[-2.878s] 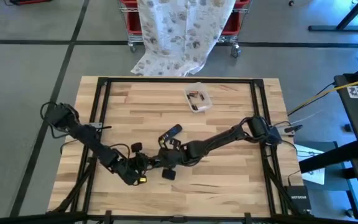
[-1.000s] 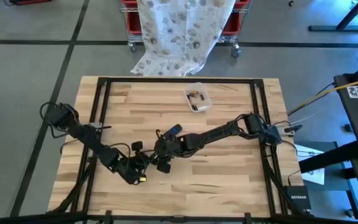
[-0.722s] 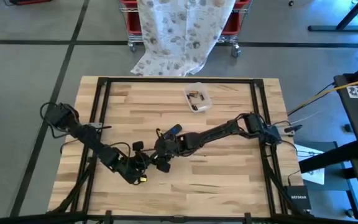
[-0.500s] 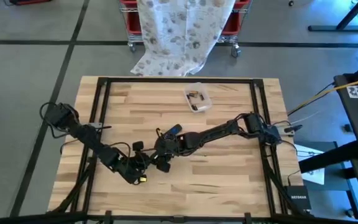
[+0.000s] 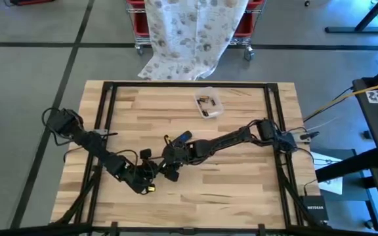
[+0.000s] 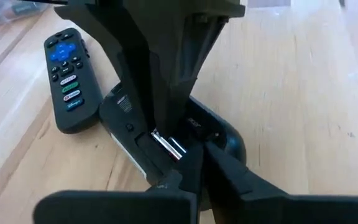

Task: Insert battery
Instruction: Insert the white battery into the wireless mouse

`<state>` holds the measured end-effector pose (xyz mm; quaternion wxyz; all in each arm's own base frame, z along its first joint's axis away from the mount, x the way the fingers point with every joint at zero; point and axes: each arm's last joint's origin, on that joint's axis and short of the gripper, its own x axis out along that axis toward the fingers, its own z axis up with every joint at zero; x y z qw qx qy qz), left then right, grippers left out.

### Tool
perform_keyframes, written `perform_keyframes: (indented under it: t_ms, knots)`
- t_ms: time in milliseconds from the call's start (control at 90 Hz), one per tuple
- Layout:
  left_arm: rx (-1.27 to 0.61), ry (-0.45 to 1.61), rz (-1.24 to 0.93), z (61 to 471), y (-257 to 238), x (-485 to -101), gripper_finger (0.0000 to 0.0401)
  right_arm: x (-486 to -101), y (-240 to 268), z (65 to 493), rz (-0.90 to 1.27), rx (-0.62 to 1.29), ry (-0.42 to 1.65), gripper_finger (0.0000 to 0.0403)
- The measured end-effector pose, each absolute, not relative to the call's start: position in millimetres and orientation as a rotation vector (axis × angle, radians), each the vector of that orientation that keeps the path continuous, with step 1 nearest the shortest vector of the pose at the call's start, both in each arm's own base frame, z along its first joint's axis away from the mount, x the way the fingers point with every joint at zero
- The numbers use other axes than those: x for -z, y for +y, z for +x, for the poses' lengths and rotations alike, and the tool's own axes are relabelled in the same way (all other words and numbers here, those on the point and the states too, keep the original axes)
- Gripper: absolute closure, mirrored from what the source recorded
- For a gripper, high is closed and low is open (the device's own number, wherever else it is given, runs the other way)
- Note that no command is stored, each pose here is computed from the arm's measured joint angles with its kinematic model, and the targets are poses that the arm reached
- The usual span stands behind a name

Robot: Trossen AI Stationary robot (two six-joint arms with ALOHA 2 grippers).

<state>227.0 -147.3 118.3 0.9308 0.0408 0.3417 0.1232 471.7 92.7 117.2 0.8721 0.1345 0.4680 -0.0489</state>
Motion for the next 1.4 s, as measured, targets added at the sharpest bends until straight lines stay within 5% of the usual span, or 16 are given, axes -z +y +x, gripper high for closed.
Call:
perform_keyframes:
  t_ms: [511, 1200, 1400]
  knots:
    - [-0.213, 0.741, 0.016, 226, -149, -117, 0.0401, -177, 111, 479, 0.09, 0.083, 1.002, 0.0375]
    - [-0.168, 0.736, 0.054, 232, -150, -134, 0.0401, -163, 109, 476, -0.035, 0.019, 0.988, 0.0374]
    - [-0.194, 0.795, 0.068, 226, -142, -143, 0.0401, -162, 115, 473, -0.035, -0.087, 1.028, 0.0345]
